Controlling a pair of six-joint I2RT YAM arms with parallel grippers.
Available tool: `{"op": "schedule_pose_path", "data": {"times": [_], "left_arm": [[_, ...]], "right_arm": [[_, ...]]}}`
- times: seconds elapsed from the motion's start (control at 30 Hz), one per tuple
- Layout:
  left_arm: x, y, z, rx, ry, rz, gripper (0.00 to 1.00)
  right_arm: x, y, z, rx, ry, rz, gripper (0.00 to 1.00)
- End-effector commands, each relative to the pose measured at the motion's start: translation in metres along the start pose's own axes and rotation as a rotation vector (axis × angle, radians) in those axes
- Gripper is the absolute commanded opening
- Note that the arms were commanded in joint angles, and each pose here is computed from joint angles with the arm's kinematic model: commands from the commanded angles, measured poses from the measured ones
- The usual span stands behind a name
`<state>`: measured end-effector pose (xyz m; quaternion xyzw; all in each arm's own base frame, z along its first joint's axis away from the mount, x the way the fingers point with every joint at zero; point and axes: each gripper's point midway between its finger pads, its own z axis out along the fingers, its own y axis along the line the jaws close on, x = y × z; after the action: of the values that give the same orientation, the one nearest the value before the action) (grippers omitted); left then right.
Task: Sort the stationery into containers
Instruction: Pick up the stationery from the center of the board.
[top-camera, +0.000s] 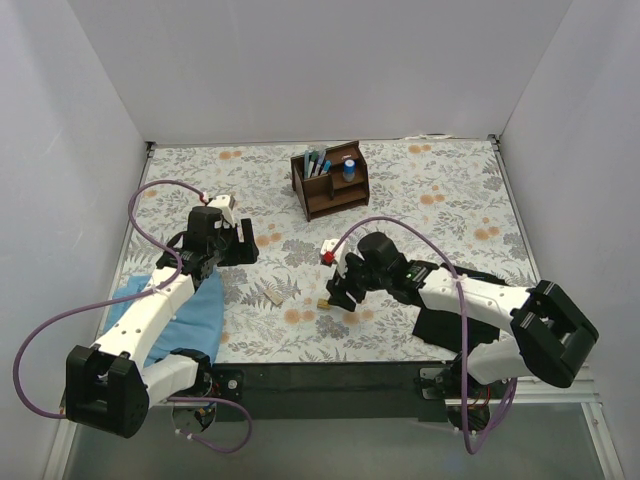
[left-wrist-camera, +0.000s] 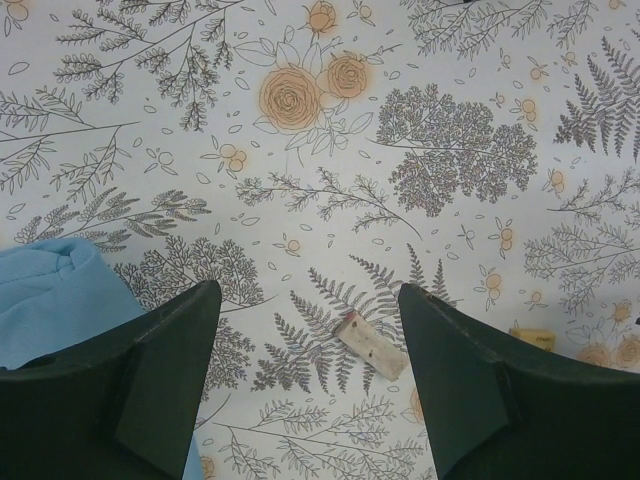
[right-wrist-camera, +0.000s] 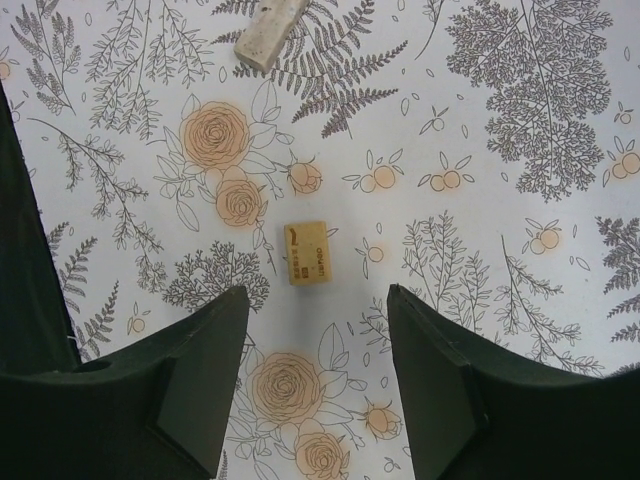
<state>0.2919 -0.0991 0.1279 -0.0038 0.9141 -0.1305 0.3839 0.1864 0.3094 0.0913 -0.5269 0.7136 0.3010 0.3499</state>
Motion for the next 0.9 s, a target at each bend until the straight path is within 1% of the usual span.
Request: {"op": "schedule_pose_path", "data": {"times": [0.0, 0.27, 0.33, 0.37, 0.4, 0.43, 0.47, 0.5, 0.53, 0.57, 0.6, 0.63, 0.67, 0.7, 0.77, 0.8, 0.83, 0.87], "left_arm": [[-0.017, -0.005, -0.006, 0.013, -0.042, -0.030, 0.72], [-0.018, -0.008, -0.006, 0.029, -0.044, -0.056, 0.72], [-0.026, -0.014, 0.001, 0.059, -0.052, -0.046, 0.72], [-0.038, -0.019, 0.003, 0.070, -0.069, -0.036, 0.70], [-0.048, -0.020, 0.006, 0.073, -0.081, -0.015, 0.68], [-0.050, -0.019, 0.018, 0.064, -0.058, -0.008, 0.65], [-0.057, -0.021, 0.023, 0.065, -0.059, -0.002, 0.57], [-0.081, -0.027, 0.021, 0.075, -0.100, 0.005, 0.51], [-0.087, -0.029, 0.026, 0.074, -0.098, 0.005, 0.44], [-0.090, -0.029, 0.036, 0.072, -0.083, -0.001, 0.25], [-0.101, -0.032, 0.038, 0.077, -0.095, -0.006, 0.16], [-0.104, -0.033, 0.041, 0.079, -0.096, -0.017, 0.10], [-0.101, -0.033, 0.049, 0.080, -0.077, -0.025, 0.06], [-0.102, -0.034, 0.050, 0.080, -0.075, -0.030, 0.04], [-0.101, -0.030, 0.055, 0.059, -0.073, -0.052, 0.06], [-0.099, -0.028, 0.055, 0.050, -0.071, -0.061, 0.11], [-0.094, -0.024, 0.058, 0.036, -0.067, -0.067, 0.33], [-0.090, -0.021, 0.059, 0.025, -0.065, -0.083, 0.42]], "right_arm": [[0.000, 0.001, 0.008, 0.029, -0.003, -0.006, 0.65], [0.007, -0.005, 0.022, 0.063, 0.029, -0.003, 0.63], [0.006, -0.022, 0.019, 0.135, 0.031, 0.062, 0.63], [0.002, -0.027, 0.017, 0.155, 0.017, 0.138, 0.64], [-0.010, -0.041, 0.014, 0.205, -0.011, 0.173, 0.63], [-0.016, -0.057, 0.009, 0.261, -0.027, 0.200, 0.64], [-0.026, -0.069, 0.005, 0.298, -0.044, 0.195, 0.64], [-0.046, -0.079, 0.002, 0.305, -0.080, 0.182, 0.64], [-0.051, -0.093, -0.004, 0.317, -0.081, 0.193, 0.63], [-0.058, -0.098, -0.006, 0.309, -0.088, 0.194, 0.62], [-0.063, -0.096, -0.004, 0.266, -0.091, 0.192, 0.61], [-0.073, -0.097, -0.007, 0.248, -0.099, 0.181, 0.59], [-0.073, -0.093, -0.007, 0.225, -0.090, 0.179, 0.58], [-0.074, -0.081, -0.008, 0.172, -0.092, 0.170, 0.56], [-0.056, -0.061, -0.007, 0.123, -0.037, 0.171, 0.56], [-0.056, -0.052, -0.013, 0.114, -0.040, 0.145, 0.57], [-0.036, -0.038, -0.011, 0.096, 0.003, 0.129, 0.60], [-0.032, -0.034, -0.013, 0.109, -0.003, 0.119, 0.62]]}}
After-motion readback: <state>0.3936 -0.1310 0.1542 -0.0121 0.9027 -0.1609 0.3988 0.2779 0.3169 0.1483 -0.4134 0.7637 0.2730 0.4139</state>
